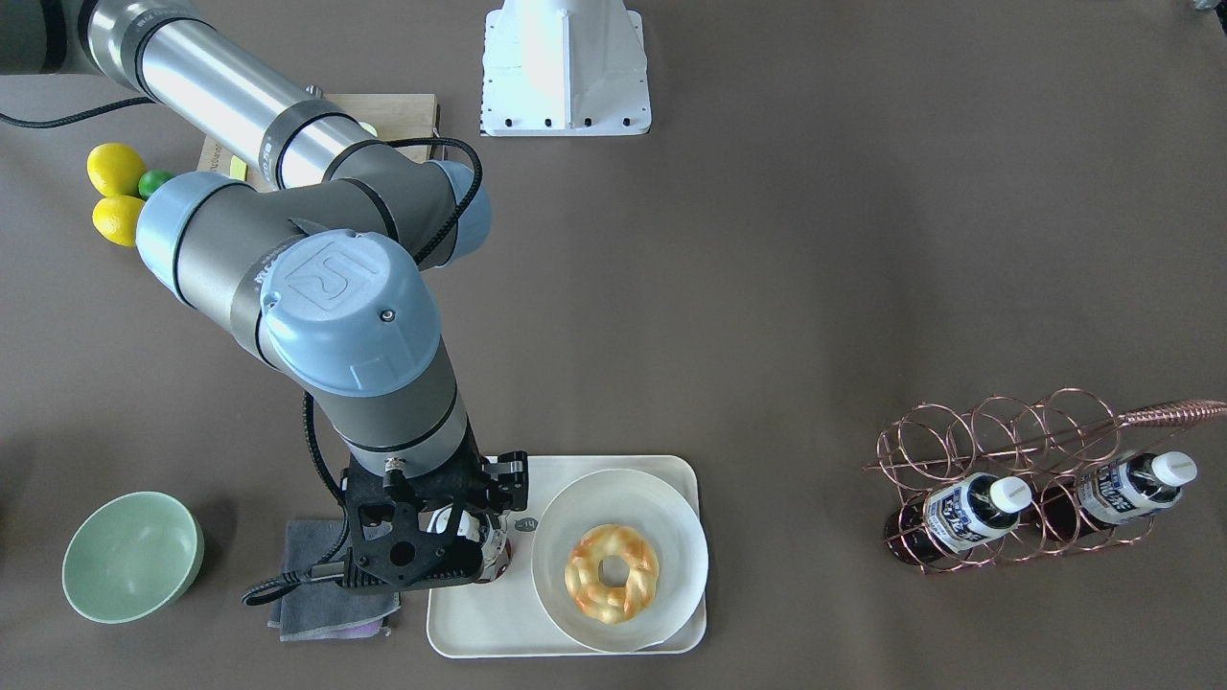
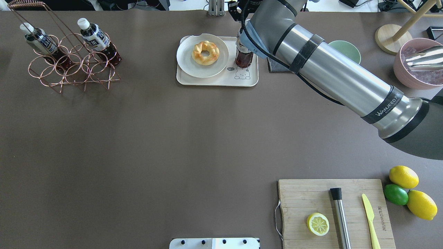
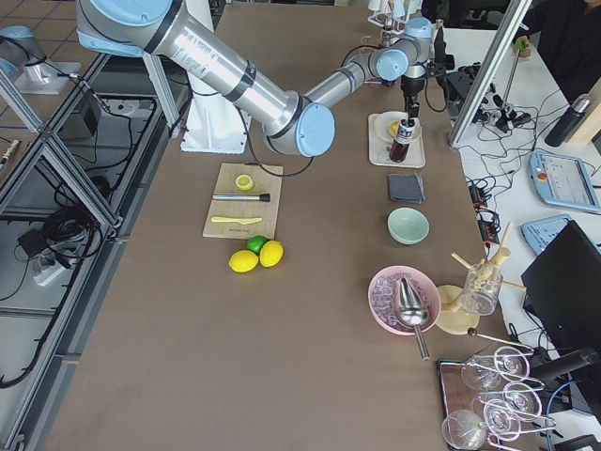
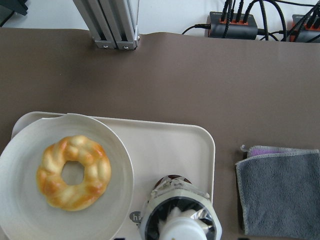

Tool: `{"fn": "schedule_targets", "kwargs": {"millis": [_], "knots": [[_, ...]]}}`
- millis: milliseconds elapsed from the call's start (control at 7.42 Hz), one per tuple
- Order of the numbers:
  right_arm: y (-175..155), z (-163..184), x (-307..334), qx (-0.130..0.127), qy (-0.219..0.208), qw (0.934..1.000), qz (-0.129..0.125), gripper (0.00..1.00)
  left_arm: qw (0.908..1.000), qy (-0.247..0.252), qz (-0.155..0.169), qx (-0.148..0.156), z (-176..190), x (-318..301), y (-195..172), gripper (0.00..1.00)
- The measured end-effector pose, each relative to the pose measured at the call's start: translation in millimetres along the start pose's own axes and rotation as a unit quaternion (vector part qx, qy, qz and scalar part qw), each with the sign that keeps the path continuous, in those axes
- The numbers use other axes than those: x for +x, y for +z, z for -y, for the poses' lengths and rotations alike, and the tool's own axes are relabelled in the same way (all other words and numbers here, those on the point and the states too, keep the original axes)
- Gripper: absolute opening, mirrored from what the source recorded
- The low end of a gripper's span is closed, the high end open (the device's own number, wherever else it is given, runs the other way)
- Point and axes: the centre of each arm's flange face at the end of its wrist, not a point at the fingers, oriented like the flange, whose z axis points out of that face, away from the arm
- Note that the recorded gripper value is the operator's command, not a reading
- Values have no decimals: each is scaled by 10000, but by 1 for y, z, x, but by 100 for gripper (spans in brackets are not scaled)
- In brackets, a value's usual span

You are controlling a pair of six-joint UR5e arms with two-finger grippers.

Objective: Place tea on tray
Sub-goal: 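Lower the bottle onto the tray beside the donut plate, open right gripper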

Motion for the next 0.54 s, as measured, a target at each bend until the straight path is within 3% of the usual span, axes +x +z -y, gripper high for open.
{"fn": "schedule_targets", "kwargs": {"millis": [539], "knots": [[-45, -11, -11, -53, 67, 9999, 90, 100, 10000, -5, 7, -6, 0, -1, 1, 98]]}}
